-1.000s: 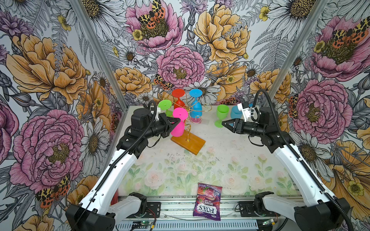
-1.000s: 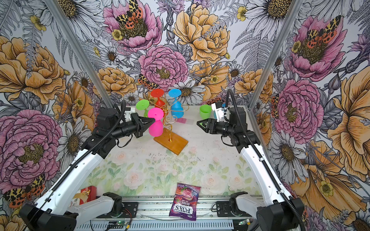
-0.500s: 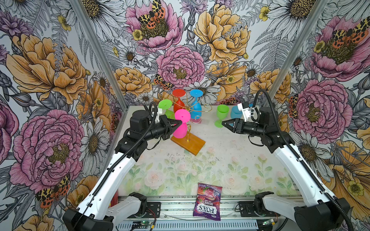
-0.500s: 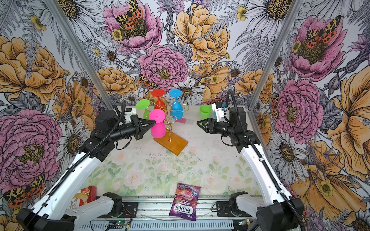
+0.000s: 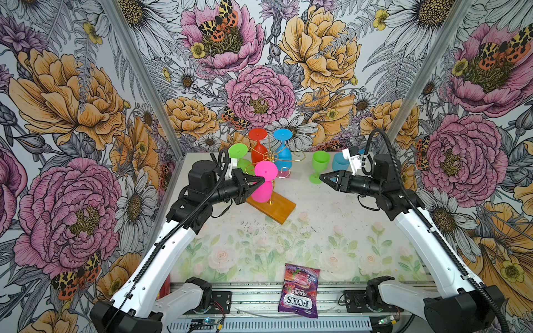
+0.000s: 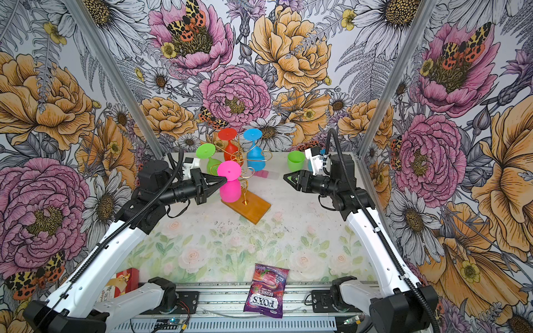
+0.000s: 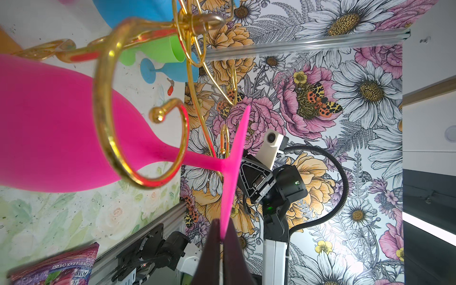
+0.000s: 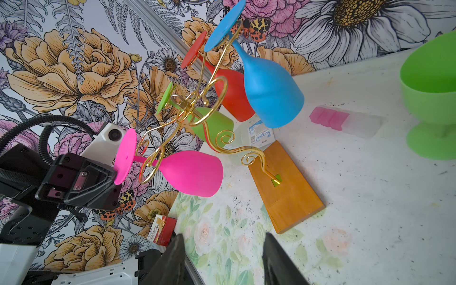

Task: Take the wine glass off the wine glass rack
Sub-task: Pick up the wine glass from the wine glass rack, then place the wine glass at the top-center of the table.

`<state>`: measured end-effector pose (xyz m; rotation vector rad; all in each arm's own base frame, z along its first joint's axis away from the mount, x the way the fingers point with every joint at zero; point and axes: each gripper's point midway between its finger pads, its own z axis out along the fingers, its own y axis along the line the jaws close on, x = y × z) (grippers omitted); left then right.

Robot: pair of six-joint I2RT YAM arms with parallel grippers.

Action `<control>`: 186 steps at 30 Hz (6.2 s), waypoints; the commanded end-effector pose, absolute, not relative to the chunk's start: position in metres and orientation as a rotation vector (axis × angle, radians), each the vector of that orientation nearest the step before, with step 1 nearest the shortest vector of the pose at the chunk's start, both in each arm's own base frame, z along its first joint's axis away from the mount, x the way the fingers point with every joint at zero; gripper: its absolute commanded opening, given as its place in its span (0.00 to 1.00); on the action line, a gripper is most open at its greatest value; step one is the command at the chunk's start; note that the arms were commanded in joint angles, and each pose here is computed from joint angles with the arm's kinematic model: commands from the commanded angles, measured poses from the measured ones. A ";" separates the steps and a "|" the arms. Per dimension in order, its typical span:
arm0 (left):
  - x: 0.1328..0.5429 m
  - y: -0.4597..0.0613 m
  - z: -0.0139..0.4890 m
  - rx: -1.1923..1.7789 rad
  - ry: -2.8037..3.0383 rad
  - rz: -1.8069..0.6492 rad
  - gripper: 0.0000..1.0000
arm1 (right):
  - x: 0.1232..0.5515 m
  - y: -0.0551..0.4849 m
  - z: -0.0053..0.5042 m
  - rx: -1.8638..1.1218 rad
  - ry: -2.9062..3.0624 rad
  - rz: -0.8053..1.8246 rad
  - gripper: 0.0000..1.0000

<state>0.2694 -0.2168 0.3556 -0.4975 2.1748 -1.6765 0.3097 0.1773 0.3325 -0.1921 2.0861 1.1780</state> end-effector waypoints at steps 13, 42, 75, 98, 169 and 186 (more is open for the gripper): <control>0.222 -0.237 0.347 -0.164 2.254 -1.792 0.00 | 0.312 0.179 0.341 -0.209 2.050 1.200 0.52; 0.159 -0.295 0.329 0.723 2.121 -1.265 0.00 | 0.329 0.154 0.294 -0.010 2.166 1.212 0.50; 0.162 -0.320 0.251 1.414 1.538 -0.076 0.00 | 0.302 0.111 0.317 0.070 2.451 0.815 0.70; 0.171 -0.320 0.213 1.623 1.176 0.442 0.00 | 0.270 0.153 0.341 -0.070 2.512 0.952 0.66; 0.180 -0.314 0.206 1.519 1.178 0.545 0.58 | 0.288 0.132 0.297 -0.054 2.613 0.760 0.00; 0.199 -0.270 0.262 1.028 1.673 0.076 0.85 | 0.358 0.005 0.287 0.243 2.483 0.016 0.00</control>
